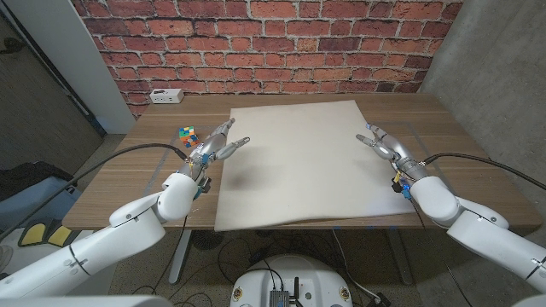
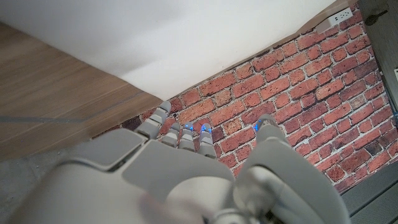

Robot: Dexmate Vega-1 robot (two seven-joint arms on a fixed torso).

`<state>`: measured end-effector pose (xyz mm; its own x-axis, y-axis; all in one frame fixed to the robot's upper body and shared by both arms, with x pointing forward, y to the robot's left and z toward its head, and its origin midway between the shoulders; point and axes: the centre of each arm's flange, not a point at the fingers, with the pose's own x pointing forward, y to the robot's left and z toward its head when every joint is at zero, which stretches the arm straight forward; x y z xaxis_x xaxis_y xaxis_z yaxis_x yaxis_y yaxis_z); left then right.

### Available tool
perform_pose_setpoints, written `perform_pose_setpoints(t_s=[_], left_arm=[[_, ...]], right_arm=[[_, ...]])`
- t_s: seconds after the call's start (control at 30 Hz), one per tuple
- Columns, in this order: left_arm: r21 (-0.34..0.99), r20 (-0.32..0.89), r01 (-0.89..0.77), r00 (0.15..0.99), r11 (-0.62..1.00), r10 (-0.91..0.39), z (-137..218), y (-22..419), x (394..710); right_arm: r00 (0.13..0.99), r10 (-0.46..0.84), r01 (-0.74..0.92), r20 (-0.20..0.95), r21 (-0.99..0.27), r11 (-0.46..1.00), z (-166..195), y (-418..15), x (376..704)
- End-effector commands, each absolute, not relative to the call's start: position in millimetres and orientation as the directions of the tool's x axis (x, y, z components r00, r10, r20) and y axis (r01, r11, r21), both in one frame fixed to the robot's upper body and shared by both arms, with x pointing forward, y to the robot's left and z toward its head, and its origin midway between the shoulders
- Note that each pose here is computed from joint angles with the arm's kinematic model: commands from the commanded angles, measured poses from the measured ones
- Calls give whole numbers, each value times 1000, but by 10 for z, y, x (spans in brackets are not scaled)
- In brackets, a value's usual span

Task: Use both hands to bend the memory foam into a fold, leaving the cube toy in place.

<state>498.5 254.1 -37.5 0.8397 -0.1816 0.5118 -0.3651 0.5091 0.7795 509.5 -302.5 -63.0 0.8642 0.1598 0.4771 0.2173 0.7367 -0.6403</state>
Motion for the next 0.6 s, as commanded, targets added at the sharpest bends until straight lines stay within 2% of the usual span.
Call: perform_pose_setpoints(t_s=[0.03, 0.6], left_arm=[[817, 497, -369, 841, 443, -215, -447, 2396, 4778], [860, 465, -364, 847, 359, -255, -473, 2321, 4639]], right_arm=[[870, 115, 302, 479, -703, 644, -685, -3039, 4891], [887, 81, 338, 454, -760, 554, -804, -2937, 4707]])
